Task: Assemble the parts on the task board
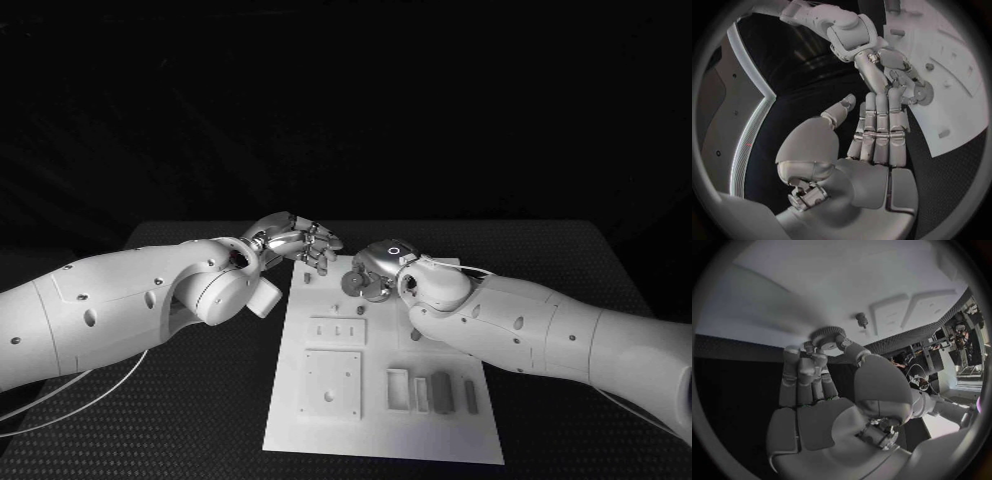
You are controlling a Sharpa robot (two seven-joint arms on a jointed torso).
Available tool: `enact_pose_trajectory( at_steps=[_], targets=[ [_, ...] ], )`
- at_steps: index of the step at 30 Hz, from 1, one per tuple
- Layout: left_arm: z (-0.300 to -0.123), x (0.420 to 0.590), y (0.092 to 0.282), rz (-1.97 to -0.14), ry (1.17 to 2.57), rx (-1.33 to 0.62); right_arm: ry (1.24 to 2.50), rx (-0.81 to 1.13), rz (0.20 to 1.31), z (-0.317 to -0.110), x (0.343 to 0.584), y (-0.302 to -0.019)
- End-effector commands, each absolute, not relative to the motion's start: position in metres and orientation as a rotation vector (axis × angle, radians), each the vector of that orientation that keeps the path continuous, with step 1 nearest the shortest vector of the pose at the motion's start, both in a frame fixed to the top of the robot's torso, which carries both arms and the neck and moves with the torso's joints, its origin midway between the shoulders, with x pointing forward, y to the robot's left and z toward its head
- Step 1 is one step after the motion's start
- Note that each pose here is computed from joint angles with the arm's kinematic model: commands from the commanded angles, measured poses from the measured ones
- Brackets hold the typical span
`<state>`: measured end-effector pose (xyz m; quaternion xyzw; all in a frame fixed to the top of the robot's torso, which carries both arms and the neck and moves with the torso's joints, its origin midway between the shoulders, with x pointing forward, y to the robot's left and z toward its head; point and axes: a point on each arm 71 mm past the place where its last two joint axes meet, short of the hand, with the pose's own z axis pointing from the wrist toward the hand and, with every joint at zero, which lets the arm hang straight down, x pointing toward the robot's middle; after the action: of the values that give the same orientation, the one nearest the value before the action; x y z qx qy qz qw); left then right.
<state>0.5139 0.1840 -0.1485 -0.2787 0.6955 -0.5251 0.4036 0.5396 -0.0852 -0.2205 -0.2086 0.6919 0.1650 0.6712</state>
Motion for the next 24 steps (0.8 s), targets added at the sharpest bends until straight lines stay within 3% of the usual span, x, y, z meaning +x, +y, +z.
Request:
enact_pose_trajectory(
  at_steps=[1, 10, 24],
  targets=[
    [-0.147, 0.513, 0.182, -1.340, 1.759, -0.692, 1.641, -0.494, 0.377, -0.230, 0.538, -0.086],
    [-0.147, 0.513, 0.183, -1.338, 1.760, -0.694, 1.619, -0.443, 0.406, -0.228, 0.539, -0.092],
    [-0.147, 0.514, 0.189, -1.327, 1.748, -0.701, 1.393, -0.284, 0.600, -0.200, 0.530, -0.109]
  ],
)
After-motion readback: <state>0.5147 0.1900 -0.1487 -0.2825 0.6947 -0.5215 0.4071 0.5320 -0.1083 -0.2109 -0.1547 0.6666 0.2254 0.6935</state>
